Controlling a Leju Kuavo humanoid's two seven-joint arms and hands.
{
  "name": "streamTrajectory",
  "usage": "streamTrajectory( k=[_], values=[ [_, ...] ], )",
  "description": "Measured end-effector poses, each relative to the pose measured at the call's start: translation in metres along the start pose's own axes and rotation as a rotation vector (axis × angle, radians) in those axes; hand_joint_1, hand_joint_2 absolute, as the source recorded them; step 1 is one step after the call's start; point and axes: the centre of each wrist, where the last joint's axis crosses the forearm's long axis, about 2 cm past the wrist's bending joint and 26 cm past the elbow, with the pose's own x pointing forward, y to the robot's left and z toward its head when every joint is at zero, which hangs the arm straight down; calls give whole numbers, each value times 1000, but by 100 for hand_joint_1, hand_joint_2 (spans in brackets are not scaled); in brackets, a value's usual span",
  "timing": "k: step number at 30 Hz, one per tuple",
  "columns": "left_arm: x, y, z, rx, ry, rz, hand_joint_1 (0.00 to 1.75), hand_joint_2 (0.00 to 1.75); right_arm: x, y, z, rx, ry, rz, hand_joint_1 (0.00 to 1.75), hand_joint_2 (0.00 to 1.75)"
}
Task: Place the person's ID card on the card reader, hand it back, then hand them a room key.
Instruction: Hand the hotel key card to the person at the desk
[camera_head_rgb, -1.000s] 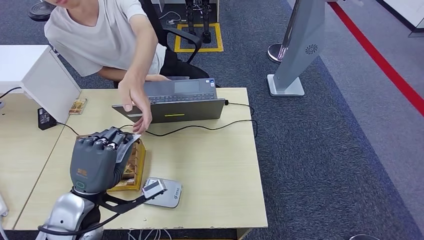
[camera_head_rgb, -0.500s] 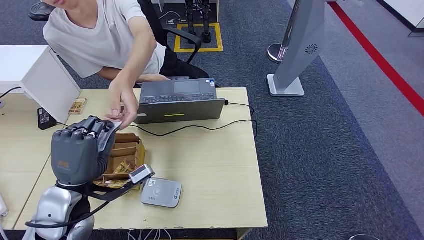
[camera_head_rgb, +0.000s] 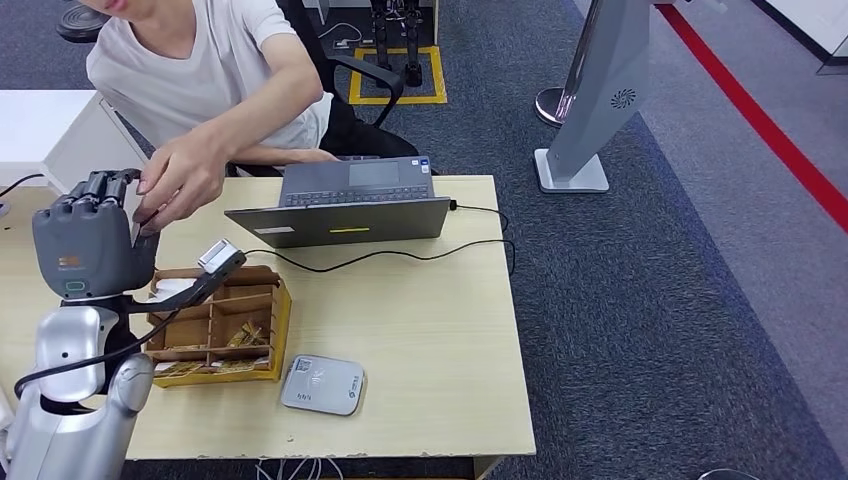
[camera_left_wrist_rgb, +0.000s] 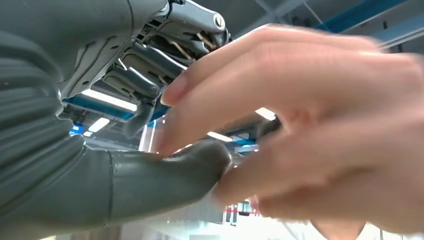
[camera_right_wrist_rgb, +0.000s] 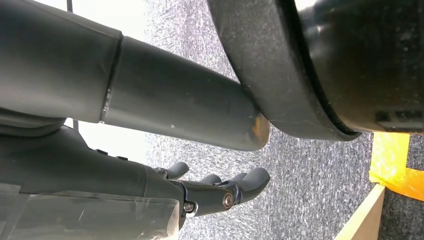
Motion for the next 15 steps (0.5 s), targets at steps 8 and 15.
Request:
streamTrajectory(
  k=[8,15],
  values=[
    [2,-4,2,-24,13,23,0,175,-1,0,0,0,3,-1,0,0],
    [5,-6,5,-47,17,38,0,175,-1,0,0,0,3,-2,0,0]
  ],
)
